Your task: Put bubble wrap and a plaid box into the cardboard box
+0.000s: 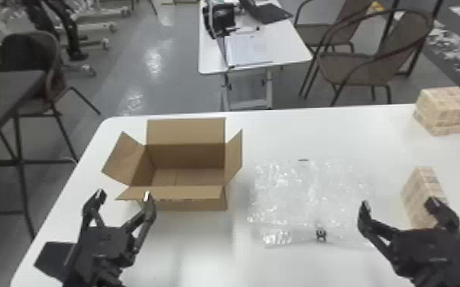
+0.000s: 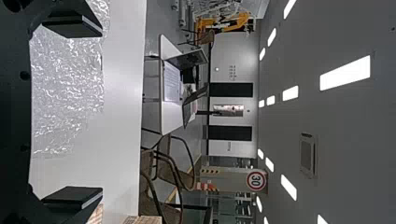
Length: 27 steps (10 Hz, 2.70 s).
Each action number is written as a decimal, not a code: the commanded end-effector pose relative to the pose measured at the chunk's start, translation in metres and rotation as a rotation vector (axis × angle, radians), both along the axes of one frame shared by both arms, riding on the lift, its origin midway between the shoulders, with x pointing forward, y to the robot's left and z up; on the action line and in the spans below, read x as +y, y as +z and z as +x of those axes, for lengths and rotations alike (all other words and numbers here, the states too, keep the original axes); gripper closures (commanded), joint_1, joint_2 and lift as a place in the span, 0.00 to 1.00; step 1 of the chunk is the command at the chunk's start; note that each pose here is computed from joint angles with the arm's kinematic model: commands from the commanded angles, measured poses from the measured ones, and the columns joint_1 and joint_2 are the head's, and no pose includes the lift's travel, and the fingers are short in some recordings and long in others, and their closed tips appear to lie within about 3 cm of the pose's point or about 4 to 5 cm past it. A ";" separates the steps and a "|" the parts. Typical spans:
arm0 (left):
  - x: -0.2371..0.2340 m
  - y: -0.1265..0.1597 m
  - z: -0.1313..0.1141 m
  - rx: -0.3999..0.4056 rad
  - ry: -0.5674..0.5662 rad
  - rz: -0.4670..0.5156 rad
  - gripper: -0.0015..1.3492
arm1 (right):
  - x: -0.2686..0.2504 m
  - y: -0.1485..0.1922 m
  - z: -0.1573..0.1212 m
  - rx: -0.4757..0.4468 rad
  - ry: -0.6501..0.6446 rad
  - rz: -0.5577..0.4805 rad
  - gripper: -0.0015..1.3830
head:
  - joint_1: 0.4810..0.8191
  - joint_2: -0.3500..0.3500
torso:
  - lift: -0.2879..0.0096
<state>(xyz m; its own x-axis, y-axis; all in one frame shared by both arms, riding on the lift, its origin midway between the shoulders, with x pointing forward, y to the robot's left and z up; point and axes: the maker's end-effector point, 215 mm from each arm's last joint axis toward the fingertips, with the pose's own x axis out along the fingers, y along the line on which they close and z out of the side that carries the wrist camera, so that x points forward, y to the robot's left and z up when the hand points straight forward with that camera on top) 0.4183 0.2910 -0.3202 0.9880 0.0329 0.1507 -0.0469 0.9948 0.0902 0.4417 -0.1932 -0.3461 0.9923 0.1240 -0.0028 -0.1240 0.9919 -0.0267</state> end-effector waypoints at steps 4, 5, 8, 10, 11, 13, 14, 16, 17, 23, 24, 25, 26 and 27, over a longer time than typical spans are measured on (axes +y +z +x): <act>0.001 0.000 -0.001 -0.002 0.003 0.003 0.27 | 0.001 0.000 0.000 0.002 0.000 0.003 0.07 | 0.63 0.69 | 0.60; 0.001 0.001 0.000 -0.004 0.003 0.001 0.27 | 0.001 -0.001 0.000 0.005 0.000 0.004 0.07 | 0.63 0.69 | 0.60; 0.003 0.002 0.000 -0.006 0.006 -0.012 0.26 | 0.002 -0.002 0.001 0.011 0.000 0.002 0.07 | 0.63 0.69 | 0.60; 0.007 0.014 0.010 0.009 0.013 -0.046 0.27 | 0.002 -0.003 0.001 0.014 0.001 0.003 0.07 | 0.63 0.69 | 0.60; 0.011 0.024 0.019 0.021 0.019 -0.058 0.27 | 0.002 -0.003 0.001 0.016 0.000 0.004 0.07 | 0.63 0.69 | 0.60; 0.023 0.030 0.045 0.131 -0.015 -0.083 0.27 | 0.003 -0.004 0.001 0.016 0.002 0.005 0.07 | 0.63 0.70 | 0.60; 0.029 0.037 0.057 0.161 -0.045 -0.088 0.27 | 0.004 -0.003 0.002 0.015 0.004 0.007 0.07 | 0.63 0.70 | 0.60; 0.064 0.046 0.068 0.193 -0.015 -0.084 0.29 | 0.006 -0.003 0.003 0.014 0.007 0.010 0.07 | 0.63 0.72 | 0.60; 0.089 0.042 0.067 0.236 -0.006 -0.092 0.30 | 0.009 -0.003 0.004 0.013 0.015 0.010 0.07 | 0.63 0.75 | 0.60; 0.138 0.005 0.063 0.315 -0.007 -0.261 0.30 | 0.019 -0.003 0.009 0.015 0.047 0.009 0.07 | 0.63 0.93 | 0.60; 0.128 -0.004 0.068 0.313 -0.044 -0.333 0.30 | 0.020 -0.004 0.009 0.015 0.048 0.010 0.07 | 0.63 0.93 | 0.60; 0.115 -0.015 0.073 0.316 -0.089 -0.394 0.30 | 0.020 -0.003 0.010 0.015 0.048 0.009 0.07 | 0.63 0.92 | 0.60; 0.103 -0.020 0.077 0.315 -0.126 -0.437 0.30 | 0.021 -0.003 0.010 0.014 0.049 0.010 0.07 | 0.63 0.90 | 0.60; 0.099 -0.024 0.077 0.313 -0.140 -0.471 0.30 | 0.021 -0.004 0.010 0.015 0.051 0.010 0.07 | 0.63 0.88 | 0.60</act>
<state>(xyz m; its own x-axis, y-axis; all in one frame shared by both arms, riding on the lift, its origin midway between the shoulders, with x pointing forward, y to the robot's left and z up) 0.4950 0.3938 -0.3411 0.9833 -0.0995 -0.1523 0.0406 0.9360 -0.3495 0.4520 -0.1723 -0.3494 0.9847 0.1733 -0.0156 -0.1736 0.9847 -0.0151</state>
